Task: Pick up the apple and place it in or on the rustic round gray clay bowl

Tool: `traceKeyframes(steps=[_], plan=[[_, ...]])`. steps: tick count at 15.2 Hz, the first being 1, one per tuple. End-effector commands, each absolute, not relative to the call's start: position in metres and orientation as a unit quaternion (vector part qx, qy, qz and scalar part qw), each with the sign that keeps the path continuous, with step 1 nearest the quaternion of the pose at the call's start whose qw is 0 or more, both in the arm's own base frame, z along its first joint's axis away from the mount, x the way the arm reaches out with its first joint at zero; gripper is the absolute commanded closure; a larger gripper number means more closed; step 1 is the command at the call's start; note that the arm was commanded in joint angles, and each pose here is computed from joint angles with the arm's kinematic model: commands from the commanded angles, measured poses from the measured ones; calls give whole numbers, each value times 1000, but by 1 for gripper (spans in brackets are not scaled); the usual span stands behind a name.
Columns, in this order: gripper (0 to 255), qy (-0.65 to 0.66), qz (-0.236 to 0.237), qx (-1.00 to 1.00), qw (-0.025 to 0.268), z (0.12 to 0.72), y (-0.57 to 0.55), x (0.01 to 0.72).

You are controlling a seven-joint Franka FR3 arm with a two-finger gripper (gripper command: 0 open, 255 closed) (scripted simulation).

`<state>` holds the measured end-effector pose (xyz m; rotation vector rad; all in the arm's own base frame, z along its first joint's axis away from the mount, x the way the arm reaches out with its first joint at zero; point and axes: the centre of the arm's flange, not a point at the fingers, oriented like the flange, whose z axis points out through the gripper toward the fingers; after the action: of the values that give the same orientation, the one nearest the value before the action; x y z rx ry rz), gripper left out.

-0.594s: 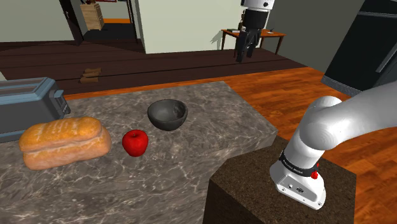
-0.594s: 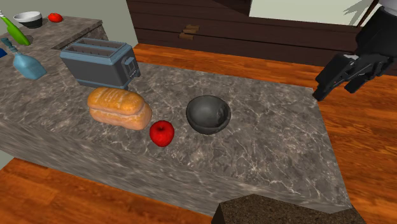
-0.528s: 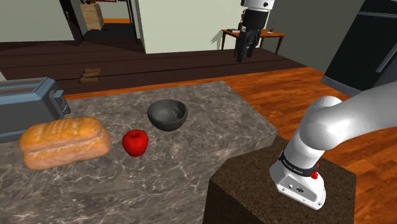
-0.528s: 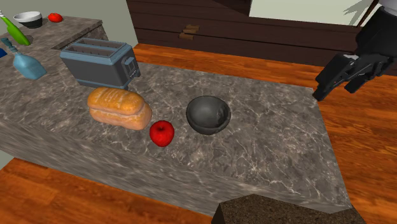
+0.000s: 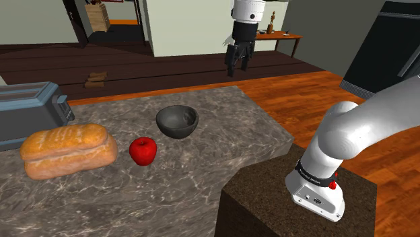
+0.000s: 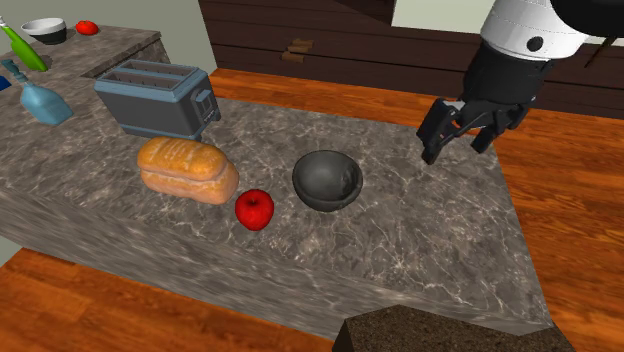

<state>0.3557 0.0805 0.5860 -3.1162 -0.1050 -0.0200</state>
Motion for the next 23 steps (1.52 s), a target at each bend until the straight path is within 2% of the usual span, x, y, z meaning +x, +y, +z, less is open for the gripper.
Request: traceKeyframes(steps=[1,23], plan=[[0,-32,-3,-999,12,575,105,367],[0,-18,38,-999,5,464,351,492]])
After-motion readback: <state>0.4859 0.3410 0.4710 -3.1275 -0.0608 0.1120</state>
